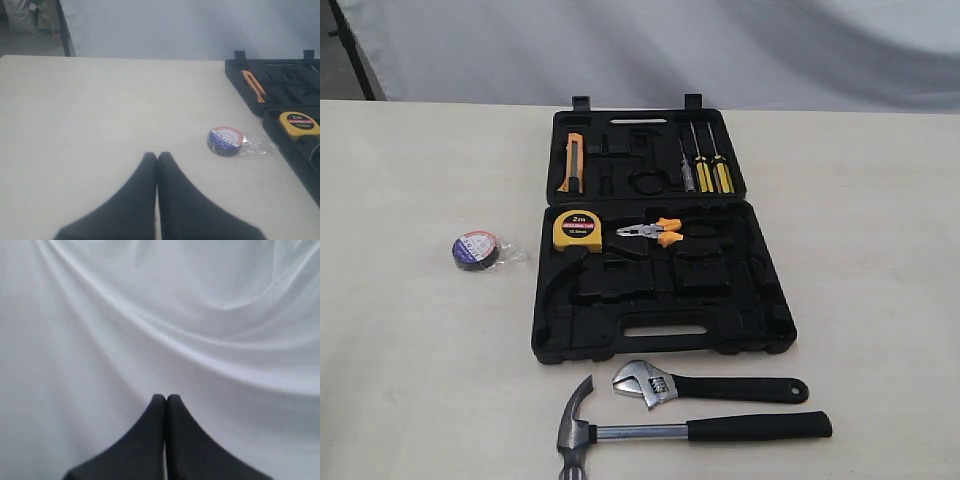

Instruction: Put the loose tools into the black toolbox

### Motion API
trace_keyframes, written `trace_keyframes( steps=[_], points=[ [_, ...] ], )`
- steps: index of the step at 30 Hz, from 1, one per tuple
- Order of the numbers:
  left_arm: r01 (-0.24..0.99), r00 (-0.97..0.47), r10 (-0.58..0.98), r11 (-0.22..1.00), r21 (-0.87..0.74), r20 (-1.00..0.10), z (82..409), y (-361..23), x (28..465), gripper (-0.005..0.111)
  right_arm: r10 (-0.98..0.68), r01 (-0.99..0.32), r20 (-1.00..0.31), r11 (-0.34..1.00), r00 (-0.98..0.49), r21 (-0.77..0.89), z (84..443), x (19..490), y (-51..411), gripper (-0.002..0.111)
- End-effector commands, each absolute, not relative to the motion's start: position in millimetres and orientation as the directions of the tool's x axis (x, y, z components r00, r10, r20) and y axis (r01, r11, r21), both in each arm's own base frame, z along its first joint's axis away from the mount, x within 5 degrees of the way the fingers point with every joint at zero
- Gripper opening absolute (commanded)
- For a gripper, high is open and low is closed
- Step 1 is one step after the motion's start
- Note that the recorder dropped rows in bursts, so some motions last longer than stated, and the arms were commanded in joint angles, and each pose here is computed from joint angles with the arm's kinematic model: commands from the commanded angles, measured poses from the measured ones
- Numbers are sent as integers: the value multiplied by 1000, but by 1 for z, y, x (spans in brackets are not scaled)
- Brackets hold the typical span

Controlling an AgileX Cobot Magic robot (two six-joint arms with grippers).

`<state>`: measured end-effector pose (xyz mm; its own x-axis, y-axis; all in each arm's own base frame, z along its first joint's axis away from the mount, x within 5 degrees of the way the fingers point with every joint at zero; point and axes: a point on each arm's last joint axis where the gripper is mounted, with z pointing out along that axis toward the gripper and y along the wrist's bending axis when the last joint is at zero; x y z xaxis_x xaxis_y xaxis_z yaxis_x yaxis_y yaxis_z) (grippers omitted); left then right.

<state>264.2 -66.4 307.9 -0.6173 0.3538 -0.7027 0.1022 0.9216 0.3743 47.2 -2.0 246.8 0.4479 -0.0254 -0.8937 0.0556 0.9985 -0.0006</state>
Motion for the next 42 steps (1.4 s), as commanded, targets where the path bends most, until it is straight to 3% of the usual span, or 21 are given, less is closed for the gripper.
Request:
trace_keyframes(
  steps=[1, 6, 9, 12, 16, 18, 21, 26, 31, 34, 39, 42],
  points=[
    [100, -614, 334, 932, 350, -715, 307, -66, 263, 1, -68, 76, -868, 997, 491, -35, 250, 45, -2, -1],
    [100, -614, 334, 932, 350, -715, 307, -66, 263, 1, -30, 92, -914, 996, 406, 8, 254, 46, -5, -1],
    [100, -614, 334, 932, 350, -715, 307, -66, 263, 1, -65, 88, -979, 995, 193, -49, 282, 52, -4, -1],
    [100, -614, 334, 932, 350, -715, 307, -66, 263, 1, 72, 51, -991, 996, -110, 67, 312, 69, -2, -1],
    [100, -614, 334, 932, 350, -715, 307, -66, 263, 1, 70, 31, -812, 997, -579, 64, 329, 120, -2, -1],
    [100, -614, 334, 932, 350, -715, 307, -66, 263, 1, 14, -49, -683, 996, -730, 73, 326, 151, 3, -1],
    [100, -614, 334, 932, 350, -715, 307, -66, 263, 1, -98, -206, -538, 968, -837, 144, 313, 195, 25, -1],
    [100, -614, 334, 932, 350, -715, 307, -66, 263, 1, -394, -477, -405, 870, -825, 126, 272, 244, 97, -1],
    [100, -614, 334, 932, 350, -715, 307, -66, 263, 1, -752, -798, -286, 596, -593, 87, 231, 245, 176, -1],
    [100, -614, 334, 932, 350, -715, 307, -66, 263, 1, -840, -874, -248, 478, -483, 82, 214, 239, 206, 3],
    [100, -614, 334, 932, 350, -715, 307, -66, 263, 1, -915, -942, -225, 327, -336, 77, 197, 224, 233, 25],
    [100, -614, 334, 932, 350, -715, 307, -66, 263, 1, -950, -975, -223, 212, -220, 61, 189, 215, 246, 33]
  ],
)
